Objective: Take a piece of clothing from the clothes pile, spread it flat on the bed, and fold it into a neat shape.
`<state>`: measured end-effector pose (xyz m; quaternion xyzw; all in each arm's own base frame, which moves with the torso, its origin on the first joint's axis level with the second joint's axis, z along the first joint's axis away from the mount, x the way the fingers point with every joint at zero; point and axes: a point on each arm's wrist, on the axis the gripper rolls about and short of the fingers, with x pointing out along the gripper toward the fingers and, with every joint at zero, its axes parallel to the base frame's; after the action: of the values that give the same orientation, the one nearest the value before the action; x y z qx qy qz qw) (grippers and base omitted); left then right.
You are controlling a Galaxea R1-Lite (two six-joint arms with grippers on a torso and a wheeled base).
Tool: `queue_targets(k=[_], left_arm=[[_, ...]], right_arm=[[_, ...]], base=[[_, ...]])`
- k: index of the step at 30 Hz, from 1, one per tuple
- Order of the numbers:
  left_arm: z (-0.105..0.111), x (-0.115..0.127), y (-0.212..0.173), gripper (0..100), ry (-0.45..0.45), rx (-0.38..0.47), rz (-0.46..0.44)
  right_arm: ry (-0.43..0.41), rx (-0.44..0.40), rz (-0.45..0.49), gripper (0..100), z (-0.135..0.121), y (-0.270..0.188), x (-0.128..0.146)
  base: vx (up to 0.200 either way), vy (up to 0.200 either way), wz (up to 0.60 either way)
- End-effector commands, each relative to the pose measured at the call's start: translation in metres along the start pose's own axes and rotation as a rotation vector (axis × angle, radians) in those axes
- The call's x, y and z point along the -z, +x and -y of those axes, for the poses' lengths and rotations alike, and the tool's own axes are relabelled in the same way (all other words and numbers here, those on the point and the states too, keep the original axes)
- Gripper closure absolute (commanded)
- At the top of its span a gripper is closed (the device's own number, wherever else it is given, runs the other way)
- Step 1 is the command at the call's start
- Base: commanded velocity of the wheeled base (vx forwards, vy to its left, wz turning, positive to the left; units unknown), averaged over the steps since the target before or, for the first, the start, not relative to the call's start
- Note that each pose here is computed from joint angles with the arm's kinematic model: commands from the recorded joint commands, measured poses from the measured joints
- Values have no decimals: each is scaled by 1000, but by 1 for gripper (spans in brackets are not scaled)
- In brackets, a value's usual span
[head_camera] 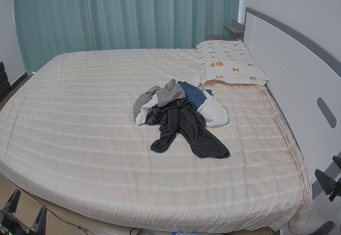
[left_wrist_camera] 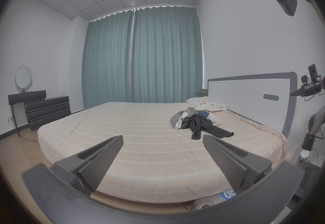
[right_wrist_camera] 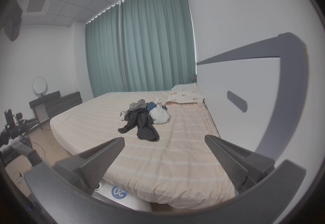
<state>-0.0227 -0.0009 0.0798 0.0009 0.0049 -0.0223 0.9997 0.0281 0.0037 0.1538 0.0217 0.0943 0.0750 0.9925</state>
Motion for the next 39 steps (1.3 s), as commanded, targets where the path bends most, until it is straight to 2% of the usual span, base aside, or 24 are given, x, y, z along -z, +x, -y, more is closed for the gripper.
queue_targets(k=[1,2,3,5,8,9,10,16,26,31,39], left_arm=[[0,4,1,0,-1,0,-9],[0,4,1,0,-1,0,-9],[0,4,1,0,-1,0,-9],[0,4,1,0,-1,0,-9],[0,4,1,0,-1,0,-9],[0,4,1,0,1,0,-9],[0,4,1,0,1,0,-9],[0,4,1,0,-1,0,-9],[0,4,1,0,-1,0,-9],[0,4,1,0,-1,0,-9],[0,4,1,0,-1,0,-9]], right_arm=[[92,-113,-412,0,-11,161,-1],[96,-113,-415,0,-11,163,0],[131,-95,-450,0,-17,198,8],[179,-66,-477,0,-22,230,19],[234,-44,-488,0,-27,263,31],[276,-19,-486,0,-32,290,41],[276,-19,-486,0,-32,290,41],[345,43,-483,0,-38,362,66],[475,86,-548,0,-51,425,103],[500,107,-563,0,-58,443,125],[524,124,-545,0,-60,455,126]], base=[[0,0,0],[0,0,0],[0,0,0],[0,0,0],[0,0,0],[0,0,0],[0,0,0],[0,0,0],[0,0,0],[0,0,0],[0,0,0]])
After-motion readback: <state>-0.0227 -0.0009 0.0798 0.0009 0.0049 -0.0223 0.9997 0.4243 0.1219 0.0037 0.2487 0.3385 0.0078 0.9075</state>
